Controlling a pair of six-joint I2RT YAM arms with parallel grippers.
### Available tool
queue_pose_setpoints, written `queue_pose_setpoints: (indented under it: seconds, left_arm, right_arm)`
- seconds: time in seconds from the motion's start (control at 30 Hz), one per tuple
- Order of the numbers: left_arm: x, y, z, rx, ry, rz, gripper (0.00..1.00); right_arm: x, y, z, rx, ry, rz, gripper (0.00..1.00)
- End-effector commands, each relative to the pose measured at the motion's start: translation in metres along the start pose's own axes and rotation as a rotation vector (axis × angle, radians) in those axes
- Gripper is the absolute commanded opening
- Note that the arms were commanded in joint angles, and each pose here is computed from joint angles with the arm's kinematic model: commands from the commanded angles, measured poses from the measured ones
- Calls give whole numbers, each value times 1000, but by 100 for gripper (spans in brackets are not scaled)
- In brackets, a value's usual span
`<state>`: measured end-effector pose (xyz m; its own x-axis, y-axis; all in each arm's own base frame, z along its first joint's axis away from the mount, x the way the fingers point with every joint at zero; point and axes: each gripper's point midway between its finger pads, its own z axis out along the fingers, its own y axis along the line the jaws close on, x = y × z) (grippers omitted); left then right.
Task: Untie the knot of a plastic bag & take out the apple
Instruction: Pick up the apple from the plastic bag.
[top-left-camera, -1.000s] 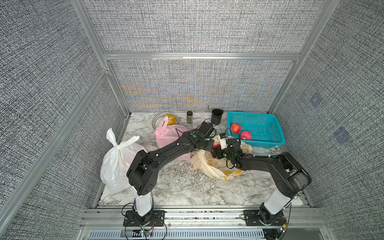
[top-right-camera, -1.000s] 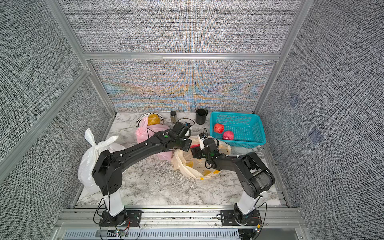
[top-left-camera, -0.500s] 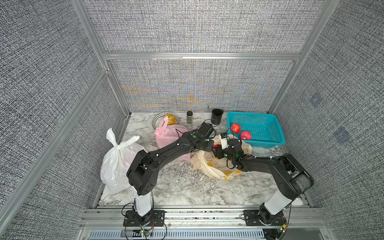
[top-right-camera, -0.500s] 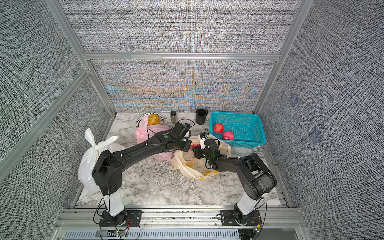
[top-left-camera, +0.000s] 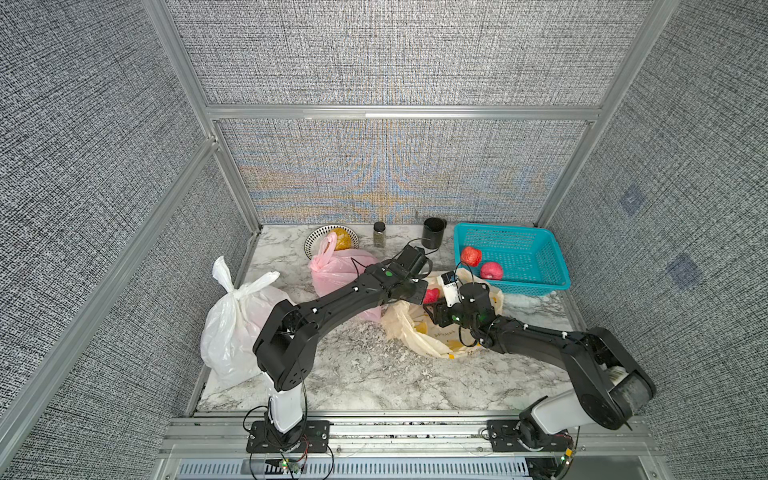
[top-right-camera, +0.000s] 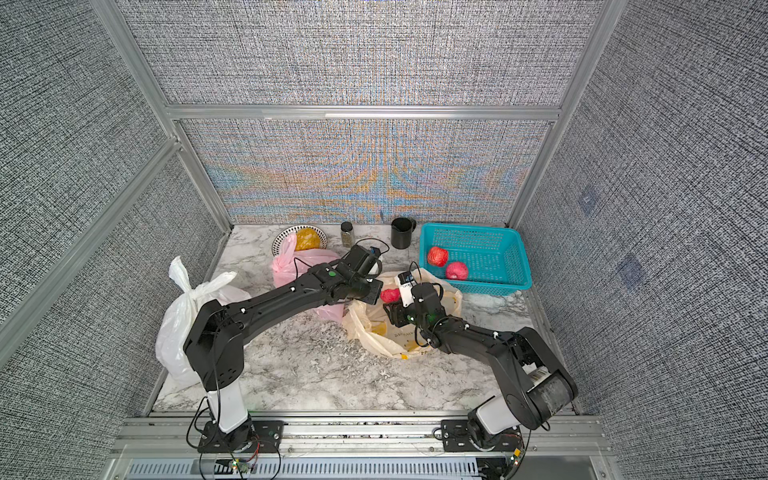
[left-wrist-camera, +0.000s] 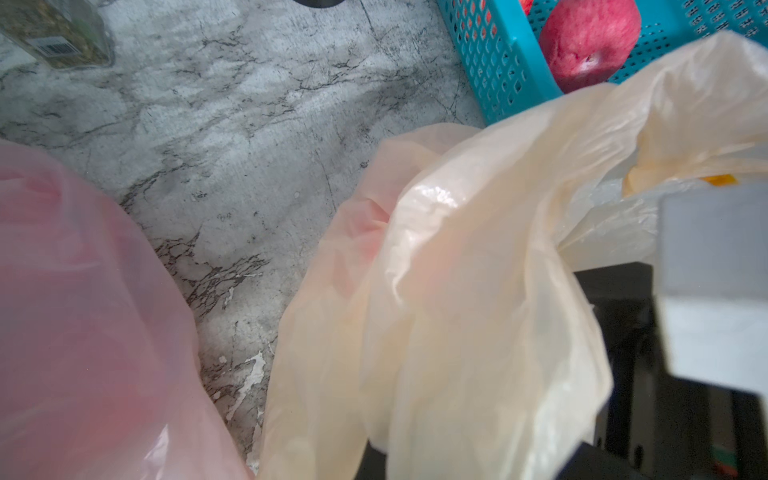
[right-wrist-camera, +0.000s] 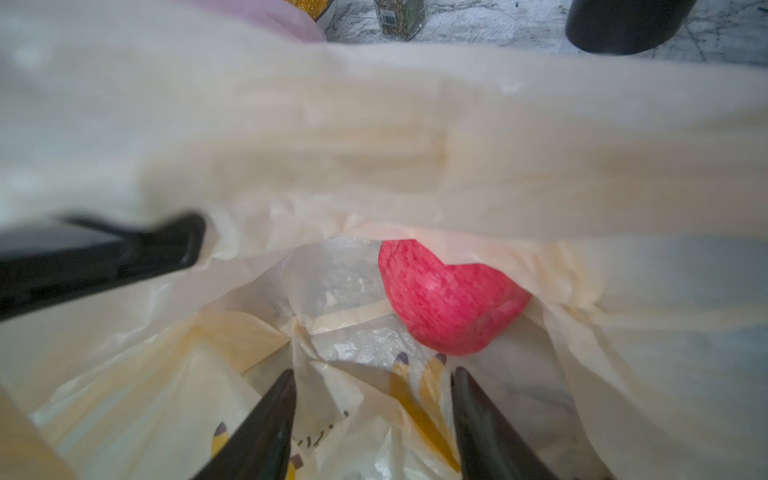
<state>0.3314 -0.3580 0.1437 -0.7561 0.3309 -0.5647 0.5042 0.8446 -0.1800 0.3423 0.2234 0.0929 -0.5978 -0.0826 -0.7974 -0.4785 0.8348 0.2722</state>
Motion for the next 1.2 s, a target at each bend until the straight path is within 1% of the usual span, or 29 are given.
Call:
queue_pose_setpoints:
  seconds: [0.0, 0.1, 0.2, 0.33, 0.47, 0.57, 0.63, 0.73, 0.97, 1.17]
  left_arm:
    - [-6, -1, -1, 3, -25, 1, 0]
    - [-7, 0, -3, 1, -32, 1, 0]
    - [-8, 0, -4, -2, -39, 3, 0]
    - [-5, 0, -1, 5, -29, 2, 0]
    - [-4, -2, 0, 13, -23, 1, 0]
    - [-3, -2, 0, 14, -22, 4, 0]
    - [-3, -2, 0, 13, -22, 5, 0]
    - [-3, -2, 0, 15, -20, 4, 0]
    - [-3, -2, -1, 14, -20, 4, 0]
    - [-3, -1, -1, 11, -20, 5, 0]
  right_arm:
    - [-6, -2, 10, 17, 9, 11, 64]
    - [-10, -14, 24, 78, 7, 26, 74]
    - [-17, -26, 34, 127, -16, 48, 81]
    - [-21, -35, 45, 164, -34, 72, 84]
    - [-25, -45, 46, 209, -96, 118, 84]
    - [-25, -46, 49, 200, -118, 137, 84]
    - [-23, -47, 52, 202, -116, 150, 83]
    - [-23, -48, 52, 205, -128, 157, 79]
    - [-22, -50, 47, 218, -133, 146, 59]
    - [-20, -43, 42, 185, -110, 126, 53]
